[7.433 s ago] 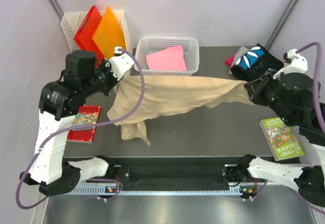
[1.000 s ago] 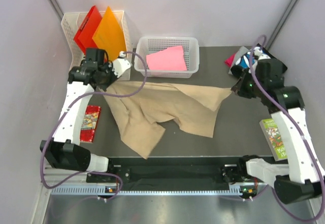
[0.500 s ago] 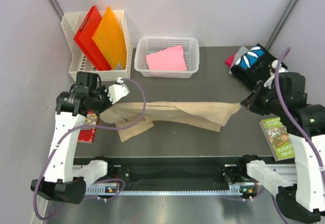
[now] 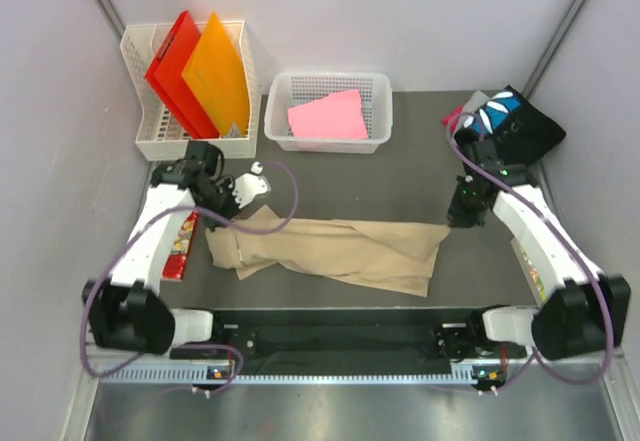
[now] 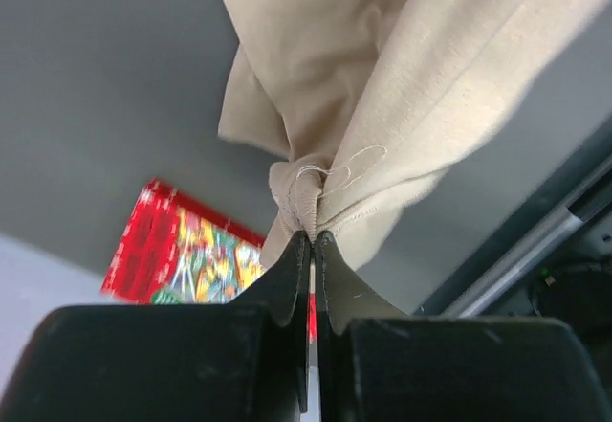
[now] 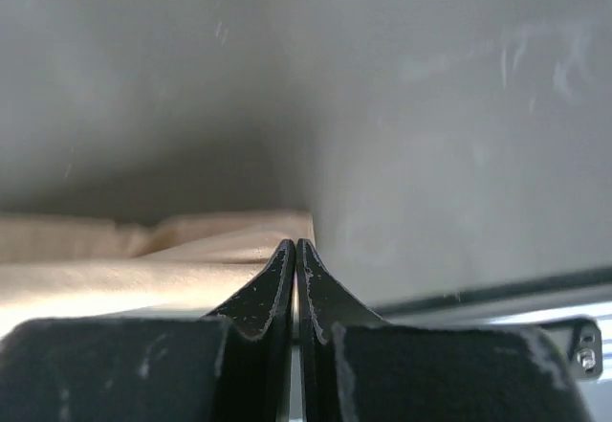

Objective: Fold and stack the t-shirts

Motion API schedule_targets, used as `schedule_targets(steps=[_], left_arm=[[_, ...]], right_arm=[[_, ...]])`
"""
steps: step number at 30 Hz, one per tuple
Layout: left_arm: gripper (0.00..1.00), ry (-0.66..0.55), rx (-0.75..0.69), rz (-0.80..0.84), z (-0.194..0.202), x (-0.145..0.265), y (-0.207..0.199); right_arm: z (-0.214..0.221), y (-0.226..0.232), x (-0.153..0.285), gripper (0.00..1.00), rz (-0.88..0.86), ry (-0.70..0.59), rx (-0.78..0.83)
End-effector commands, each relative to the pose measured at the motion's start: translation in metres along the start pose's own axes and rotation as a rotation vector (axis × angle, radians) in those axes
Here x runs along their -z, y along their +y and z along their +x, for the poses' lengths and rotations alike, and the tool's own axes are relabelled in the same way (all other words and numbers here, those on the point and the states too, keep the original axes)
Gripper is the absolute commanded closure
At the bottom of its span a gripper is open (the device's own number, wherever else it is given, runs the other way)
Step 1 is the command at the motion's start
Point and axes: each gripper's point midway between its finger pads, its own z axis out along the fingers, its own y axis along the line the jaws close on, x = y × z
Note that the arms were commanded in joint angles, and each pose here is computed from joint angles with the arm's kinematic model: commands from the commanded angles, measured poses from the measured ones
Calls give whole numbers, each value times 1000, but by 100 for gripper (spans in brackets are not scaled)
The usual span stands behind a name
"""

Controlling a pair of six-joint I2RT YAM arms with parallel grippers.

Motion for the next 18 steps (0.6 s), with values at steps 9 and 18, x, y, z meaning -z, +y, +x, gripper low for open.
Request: schedule_targets(steps=[9, 18], left_arm=[[100, -98, 128, -51, -64, 23, 63], [100, 7, -24, -68, 30, 84, -61]], right_arm=[[-115, 48, 70, 100, -109, -333, -8], [34, 7, 99, 100, -238, -123, -18]])
